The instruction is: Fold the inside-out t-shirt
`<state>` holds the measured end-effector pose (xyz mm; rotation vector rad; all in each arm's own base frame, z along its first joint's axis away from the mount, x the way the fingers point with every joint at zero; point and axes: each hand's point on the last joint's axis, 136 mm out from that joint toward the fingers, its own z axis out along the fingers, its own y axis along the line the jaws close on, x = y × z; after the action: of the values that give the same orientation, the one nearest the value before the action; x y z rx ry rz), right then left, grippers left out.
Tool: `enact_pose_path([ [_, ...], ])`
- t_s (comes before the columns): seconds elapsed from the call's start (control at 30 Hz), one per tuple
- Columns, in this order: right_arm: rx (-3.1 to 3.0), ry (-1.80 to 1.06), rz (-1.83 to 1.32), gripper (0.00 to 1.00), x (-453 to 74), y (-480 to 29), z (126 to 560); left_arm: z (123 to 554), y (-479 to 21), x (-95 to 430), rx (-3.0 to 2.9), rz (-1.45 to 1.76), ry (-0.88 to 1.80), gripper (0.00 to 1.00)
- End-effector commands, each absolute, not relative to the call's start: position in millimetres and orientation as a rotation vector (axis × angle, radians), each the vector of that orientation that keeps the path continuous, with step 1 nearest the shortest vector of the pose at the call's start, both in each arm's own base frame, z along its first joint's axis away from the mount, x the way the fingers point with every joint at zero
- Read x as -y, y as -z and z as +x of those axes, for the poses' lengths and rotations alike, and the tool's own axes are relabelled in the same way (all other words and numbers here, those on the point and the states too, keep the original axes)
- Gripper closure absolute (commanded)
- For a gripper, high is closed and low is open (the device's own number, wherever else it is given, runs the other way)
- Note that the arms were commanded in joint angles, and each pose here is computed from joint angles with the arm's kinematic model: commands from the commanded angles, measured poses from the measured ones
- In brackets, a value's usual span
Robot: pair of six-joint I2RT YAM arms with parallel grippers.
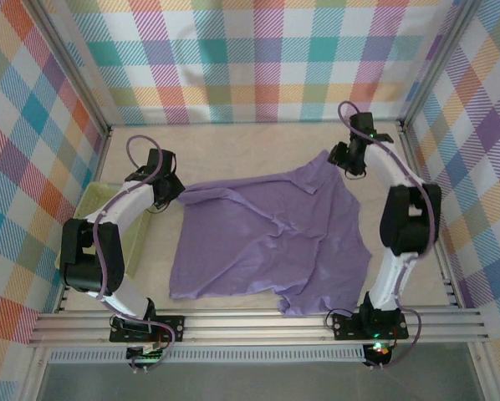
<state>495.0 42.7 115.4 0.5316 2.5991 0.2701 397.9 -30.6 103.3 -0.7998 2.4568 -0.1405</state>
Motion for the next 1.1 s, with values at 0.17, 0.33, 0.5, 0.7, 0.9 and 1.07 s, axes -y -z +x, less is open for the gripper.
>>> enact_pose_path([
  [0.17,-2.684,-0.187,0.438,0.59,-27.1,-75.2,549.8,398.8,-115.2,34.8,-2.431,-0.766,0.173,1.00],
  [0.33,-2.722,-0.165,0.430,0.61,-25.8,-58.2,570.2,398.4,-119.0,33.0,-2.413,-0.769,0.167,1.00],
  [0.5,-2.746,-0.194,0.438,0.61,-32.2,-43.8,575.8,397.9,-123.6,30.6,-2.398,-0.776,0.158,1.00],
  [0.7,-2.777,-0.210,0.455,0.61,-35.7,-31.1,573.6,396.5,-129.1,28.3,-2.382,-0.781,0.153,1.00],
  [0.9,-2.843,-0.180,0.479,0.61,-41.4,-20.1,568.5,392.3,-133.0,26.7,-2.368,-0.788,0.153,1.00],
  [1.07,-2.885,-0.167,0.530,0.70,-44.2,-8.4,562.8,389.1,-140.9,26.0,-2.352,-0.783,0.157,1.00],
])
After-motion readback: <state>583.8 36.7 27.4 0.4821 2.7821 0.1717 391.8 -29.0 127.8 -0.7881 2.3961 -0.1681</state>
